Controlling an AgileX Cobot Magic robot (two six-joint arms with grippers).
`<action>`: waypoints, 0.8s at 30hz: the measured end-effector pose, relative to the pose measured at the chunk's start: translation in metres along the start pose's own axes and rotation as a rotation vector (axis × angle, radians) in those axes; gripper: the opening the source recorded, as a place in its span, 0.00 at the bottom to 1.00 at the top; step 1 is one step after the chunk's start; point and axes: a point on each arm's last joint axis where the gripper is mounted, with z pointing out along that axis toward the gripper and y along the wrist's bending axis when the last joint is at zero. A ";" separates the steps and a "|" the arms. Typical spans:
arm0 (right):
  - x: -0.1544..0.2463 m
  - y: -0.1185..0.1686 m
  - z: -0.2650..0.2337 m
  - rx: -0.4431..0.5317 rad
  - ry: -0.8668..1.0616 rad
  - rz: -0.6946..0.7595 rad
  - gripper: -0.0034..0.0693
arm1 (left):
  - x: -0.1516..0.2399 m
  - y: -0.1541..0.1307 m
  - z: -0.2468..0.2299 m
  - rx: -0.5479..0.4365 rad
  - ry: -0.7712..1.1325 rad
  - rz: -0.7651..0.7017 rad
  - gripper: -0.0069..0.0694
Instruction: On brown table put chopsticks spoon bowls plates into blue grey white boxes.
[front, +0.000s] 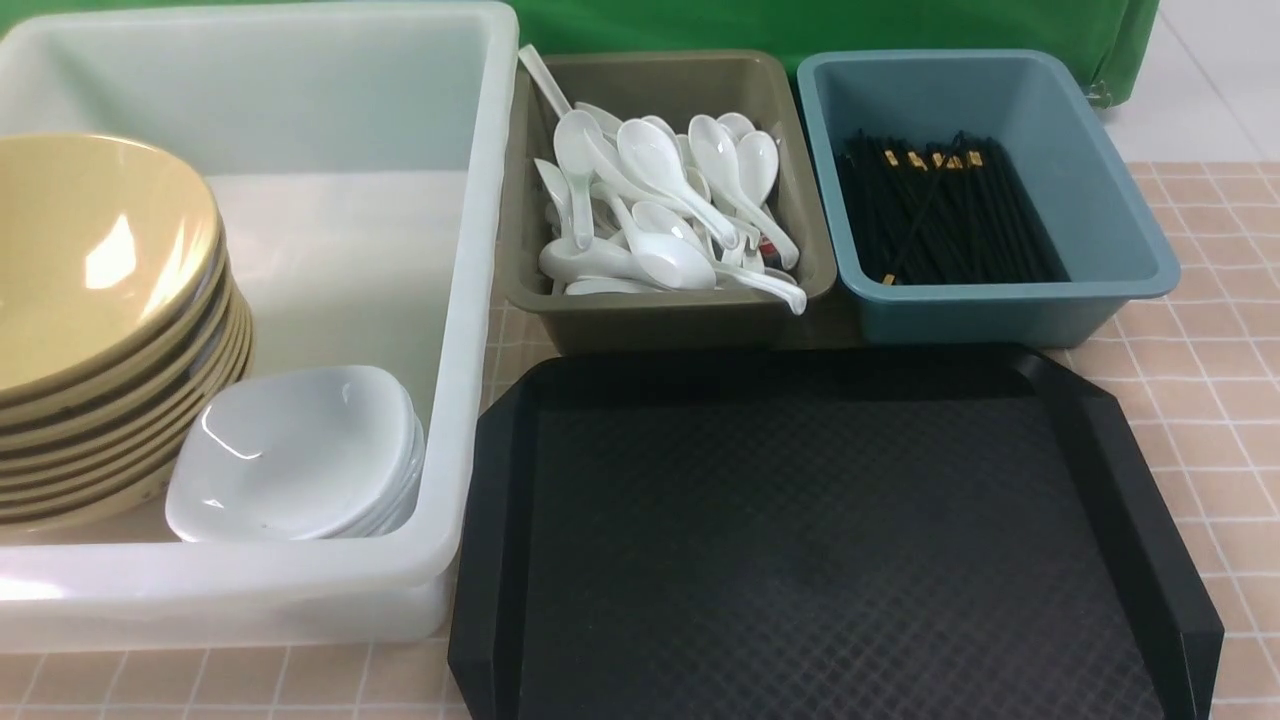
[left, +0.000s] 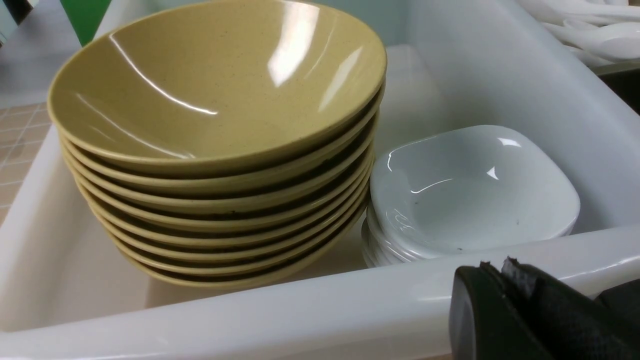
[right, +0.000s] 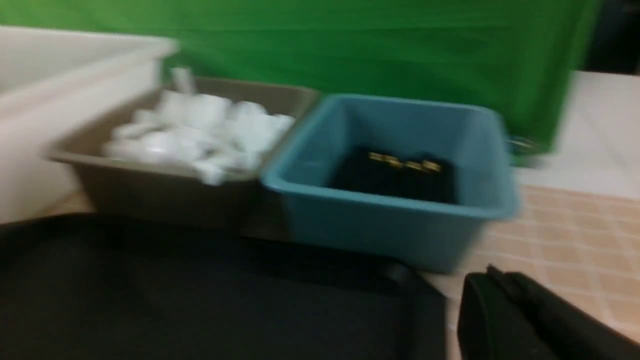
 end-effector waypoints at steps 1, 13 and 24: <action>0.008 -0.003 -0.002 0.049 0.001 0.006 0.10 | 0.000 0.000 0.000 0.000 0.000 0.000 0.09; 0.040 -0.015 -0.014 0.277 0.149 0.055 0.10 | 0.000 0.000 0.000 0.002 0.001 -0.002 0.09; 0.042 -0.015 -0.014 0.278 0.172 0.057 0.10 | 0.000 0.000 0.000 0.002 0.001 -0.002 0.09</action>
